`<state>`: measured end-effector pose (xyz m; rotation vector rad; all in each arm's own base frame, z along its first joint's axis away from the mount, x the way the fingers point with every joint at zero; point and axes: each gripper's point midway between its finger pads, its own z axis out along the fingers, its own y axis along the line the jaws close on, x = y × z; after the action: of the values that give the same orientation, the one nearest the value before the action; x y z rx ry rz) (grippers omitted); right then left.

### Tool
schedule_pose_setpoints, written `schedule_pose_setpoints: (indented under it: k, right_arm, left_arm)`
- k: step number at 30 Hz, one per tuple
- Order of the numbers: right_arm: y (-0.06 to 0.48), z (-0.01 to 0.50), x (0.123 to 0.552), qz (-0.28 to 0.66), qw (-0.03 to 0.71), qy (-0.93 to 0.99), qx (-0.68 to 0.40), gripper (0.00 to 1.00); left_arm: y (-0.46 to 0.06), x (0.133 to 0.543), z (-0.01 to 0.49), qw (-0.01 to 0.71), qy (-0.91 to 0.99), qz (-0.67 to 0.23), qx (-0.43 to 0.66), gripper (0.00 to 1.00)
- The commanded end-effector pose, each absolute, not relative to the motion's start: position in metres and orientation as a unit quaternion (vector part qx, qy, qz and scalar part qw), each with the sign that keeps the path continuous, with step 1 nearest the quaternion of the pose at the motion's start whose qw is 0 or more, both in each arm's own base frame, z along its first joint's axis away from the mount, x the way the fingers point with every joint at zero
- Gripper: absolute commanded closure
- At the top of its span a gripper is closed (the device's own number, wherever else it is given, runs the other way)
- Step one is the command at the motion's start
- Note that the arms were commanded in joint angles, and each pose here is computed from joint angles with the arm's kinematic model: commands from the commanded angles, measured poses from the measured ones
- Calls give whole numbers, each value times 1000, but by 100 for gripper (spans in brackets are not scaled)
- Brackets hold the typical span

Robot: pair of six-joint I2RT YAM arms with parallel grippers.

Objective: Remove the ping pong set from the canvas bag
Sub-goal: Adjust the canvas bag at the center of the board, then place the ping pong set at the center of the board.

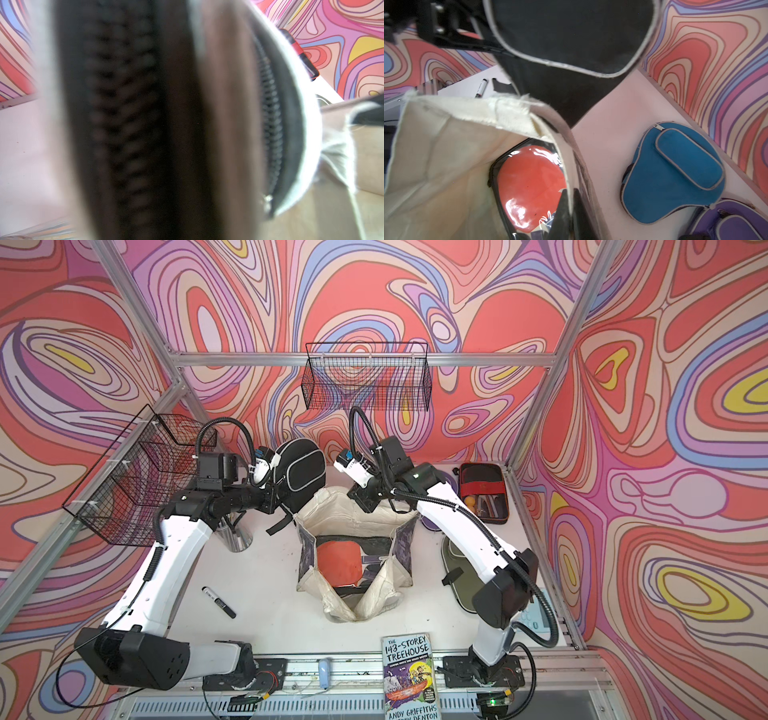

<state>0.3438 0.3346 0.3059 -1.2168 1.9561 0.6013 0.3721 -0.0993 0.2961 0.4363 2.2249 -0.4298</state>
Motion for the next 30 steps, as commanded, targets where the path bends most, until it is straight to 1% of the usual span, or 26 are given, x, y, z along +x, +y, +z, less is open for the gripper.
schedule_pose_setpoints:
  k: [1,4,11,15,19,25,30]
  right_arm:
    - [345,292,317,251,359,753,-491,100]
    - [351,262,297,248,333,765,-493,100]
    - [359,212,242,253,287,772,-508,100]
    - [358,190,210,265,285,761,-518,100]
    - [348,179,200,282,297,768,-492,100]
    - [336,170,201,265,302,781,-479,100]
    - [340,167,202,260,292,779,-490,100]
  left_arm:
    - [-107,386,301,427,864,-184,191,100]
    - [-109,393,291,419,868,-188,192,100]
    - [-114,411,267,395,875,-199,198,100]
    - [-117,421,249,375,881,-212,196,100]
    - [-122,429,231,352,885,-231,199,100]
    - [-128,442,197,299,900,-252,191,100]
    - [-122,469,162,276,911,-262,158,100]
